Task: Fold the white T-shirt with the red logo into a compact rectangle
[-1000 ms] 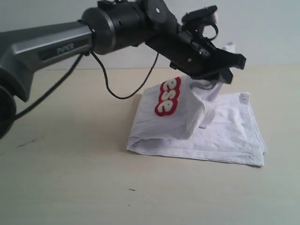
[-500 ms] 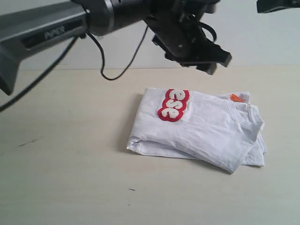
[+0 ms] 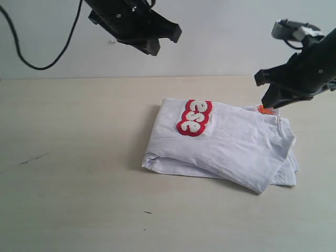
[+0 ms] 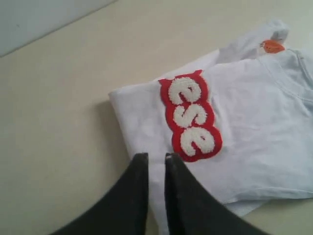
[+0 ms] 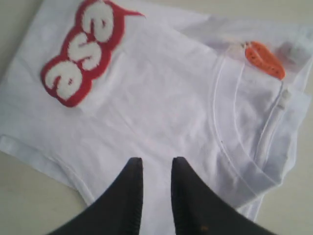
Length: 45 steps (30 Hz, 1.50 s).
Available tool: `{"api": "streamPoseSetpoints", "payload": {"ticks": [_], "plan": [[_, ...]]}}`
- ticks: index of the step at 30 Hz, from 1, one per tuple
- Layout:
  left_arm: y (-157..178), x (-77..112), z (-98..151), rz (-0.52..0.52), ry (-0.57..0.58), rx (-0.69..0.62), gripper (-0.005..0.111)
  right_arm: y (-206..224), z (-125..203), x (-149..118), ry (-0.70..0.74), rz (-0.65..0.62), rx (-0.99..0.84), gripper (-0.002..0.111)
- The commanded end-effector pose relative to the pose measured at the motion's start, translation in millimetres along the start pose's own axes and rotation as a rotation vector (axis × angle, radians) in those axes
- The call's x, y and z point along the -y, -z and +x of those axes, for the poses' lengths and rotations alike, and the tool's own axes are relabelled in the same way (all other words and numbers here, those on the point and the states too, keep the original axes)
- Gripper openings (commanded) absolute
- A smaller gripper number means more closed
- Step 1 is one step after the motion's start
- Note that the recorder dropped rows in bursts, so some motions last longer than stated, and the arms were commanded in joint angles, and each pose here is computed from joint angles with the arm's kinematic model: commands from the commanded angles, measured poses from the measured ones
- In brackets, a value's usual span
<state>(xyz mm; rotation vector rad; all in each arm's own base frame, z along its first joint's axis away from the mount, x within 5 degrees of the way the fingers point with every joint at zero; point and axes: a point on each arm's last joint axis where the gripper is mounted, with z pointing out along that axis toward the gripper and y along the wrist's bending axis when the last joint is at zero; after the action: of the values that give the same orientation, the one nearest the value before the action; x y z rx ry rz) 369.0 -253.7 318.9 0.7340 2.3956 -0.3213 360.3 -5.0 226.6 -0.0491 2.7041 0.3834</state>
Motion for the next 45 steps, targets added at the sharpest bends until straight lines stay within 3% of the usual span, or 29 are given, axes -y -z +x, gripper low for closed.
{"api": "streamPoseSetpoints", "payload": {"ticks": [1, 3, 6, 11, 17, 23, 27, 34, 45], "plan": [[21.3, -16.9, 13.9, -0.033, 0.01, 0.07, 0.008, -28.9, 5.6, 17.7, -0.051, 0.079, -0.065, 0.02], [26.2, -23.8, 22.6, -0.046, 0.022, 0.076, 0.008, -38.9, 8.9, 28.4, -0.089, 0.16, -0.097, 0.022], [29.9, -33.6, 38.2, -0.066, 0.023, 0.081, 0.008, -50.4, 14.0, 40.4, -0.148, 0.253, -0.138, 0.032], [27.8, -46.0, 53.2, -0.089, 0.044, 0.087, 0.008, -64.4, 19.8, 49.9, -0.147, 0.284, -0.186, 0.047], [26.7, -46.6, 56.0, -0.089, 0.048, 0.068, 0.008, -76.2, 26.0, 71.7, -0.262, 0.256, -0.195, 0.047], [26.7, -46.6, 55.7, -0.089, 0.048, 0.071, 0.008, -91.6, 28.1, 71.1, -0.24, 0.173, -0.198, 0.047], [26.7, -46.6, 55.7, -0.089, 0.048, 0.071, 0.008, -95.1, 26.7, 72.6, -0.223, 0.173, -0.175, 0.037], [26.9, -46.8, 54.1, -0.091, 0.047, 0.088, 0.008, -89.4, 20.1, 73.3, -0.16, 0.192, -0.119, 0.0], [26.9, -47.6, 48.0, -0.098, 0.043, 0.156, 0.008, -48.9, -8.8, 64.8, -0.048, 0.241, 0.133, 0.0]]}}
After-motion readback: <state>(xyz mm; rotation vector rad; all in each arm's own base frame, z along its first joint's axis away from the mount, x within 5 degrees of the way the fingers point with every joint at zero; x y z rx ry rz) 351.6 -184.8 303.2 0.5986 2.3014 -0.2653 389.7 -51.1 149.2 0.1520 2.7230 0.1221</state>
